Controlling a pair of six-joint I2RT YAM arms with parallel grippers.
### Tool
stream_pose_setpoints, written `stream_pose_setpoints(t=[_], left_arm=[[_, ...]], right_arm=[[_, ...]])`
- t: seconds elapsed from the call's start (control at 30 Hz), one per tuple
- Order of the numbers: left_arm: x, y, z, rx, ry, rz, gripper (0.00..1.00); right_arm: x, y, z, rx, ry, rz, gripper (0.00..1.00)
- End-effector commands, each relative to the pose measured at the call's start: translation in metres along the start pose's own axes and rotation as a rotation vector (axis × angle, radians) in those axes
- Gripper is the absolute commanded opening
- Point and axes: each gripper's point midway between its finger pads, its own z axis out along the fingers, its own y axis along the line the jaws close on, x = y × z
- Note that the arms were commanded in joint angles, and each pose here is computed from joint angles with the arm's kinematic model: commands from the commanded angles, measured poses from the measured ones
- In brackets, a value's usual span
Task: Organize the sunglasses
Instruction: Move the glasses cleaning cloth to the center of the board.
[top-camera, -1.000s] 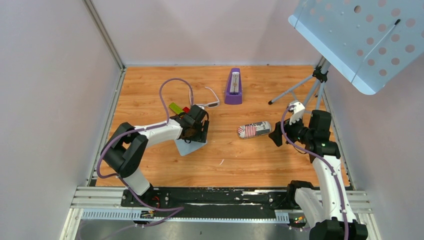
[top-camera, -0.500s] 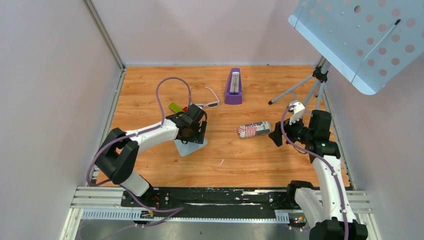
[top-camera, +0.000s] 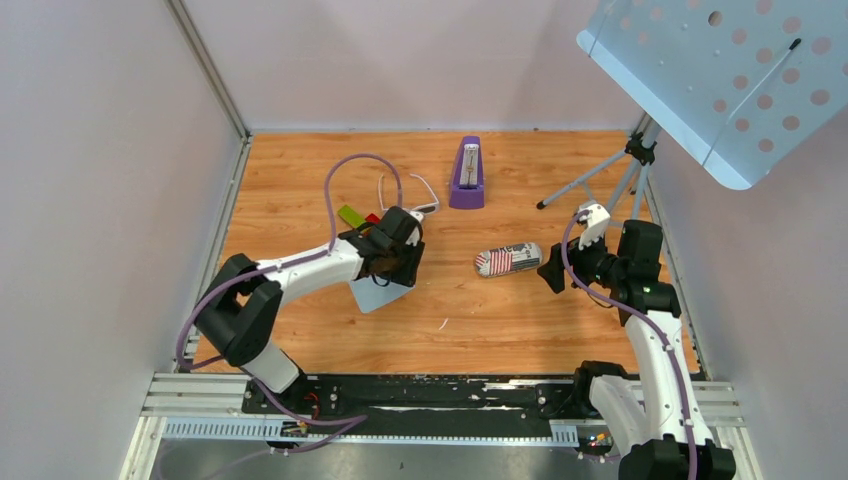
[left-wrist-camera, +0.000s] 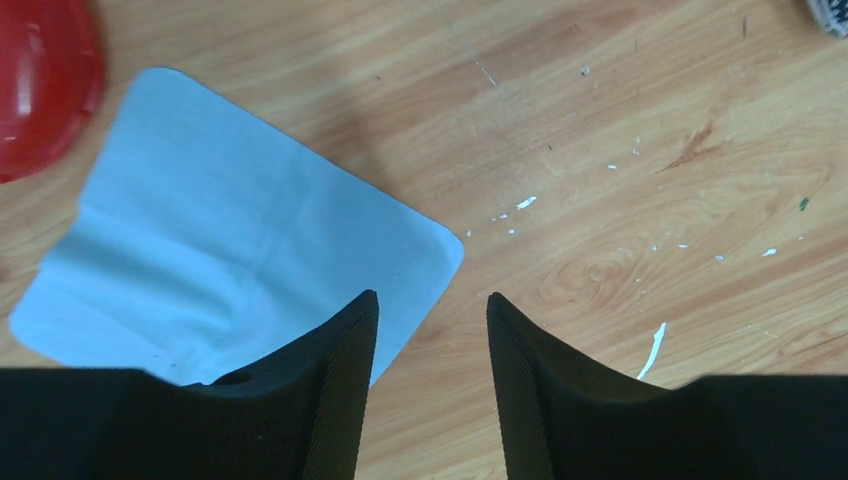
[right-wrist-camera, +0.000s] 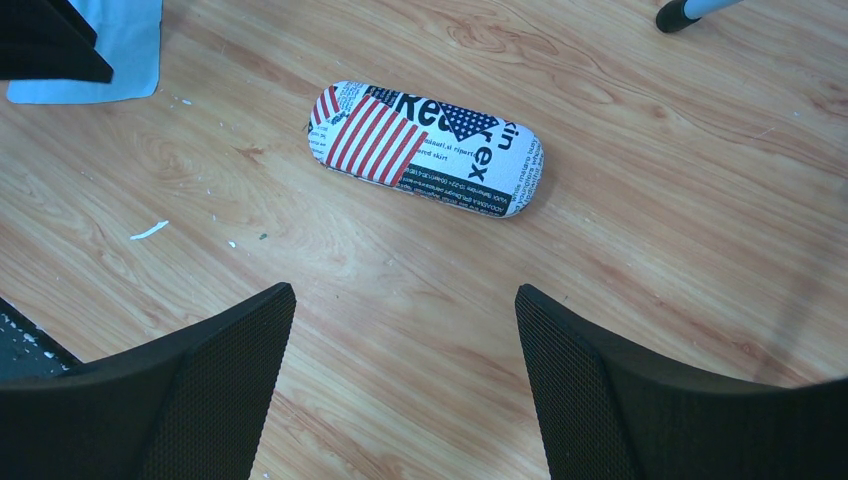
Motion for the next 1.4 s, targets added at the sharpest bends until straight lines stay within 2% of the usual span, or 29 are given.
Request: stream_pose_setpoints(t=[0.0, 0.2, 0.6, 0.77, 1.07, 1.37], left_arm=[[0.000, -0.019, 0.011, 0.038, 0.037, 0.056, 0.49], [0.002, -0.007, 0.021, -0.053, 0.061, 0.065, 0.46], [0.024, -0.012, 0.039, -0.015, 0.133, 0.051, 0.39], [0.028, -0.009, 0.042, -0.027, 0.147, 0.054, 0.30], [0.038, -0.020, 0.042, 0.043, 0.152, 0.083, 0.00], [0.040, -0.055, 0.031, 0.144, 0.134, 0.153, 0.00]], right_arm=[[0.002, -0.003, -0.001, 0.013, -0.006, -0.004, 0.86], [0.003, -0.004, -0.001, 0.013, -0.004, -0.003, 0.86], [0.005, -0.005, 0.001, 0.012, 0.007, 0.002, 0.86], [0.006, -0.006, 0.002, 0.012, 0.012, 0.005, 0.86], [0.007, -0.006, 0.003, 0.013, 0.016, 0.006, 0.86], [0.008, -0.007, 0.003, 0.016, 0.020, 0.009, 0.86]])
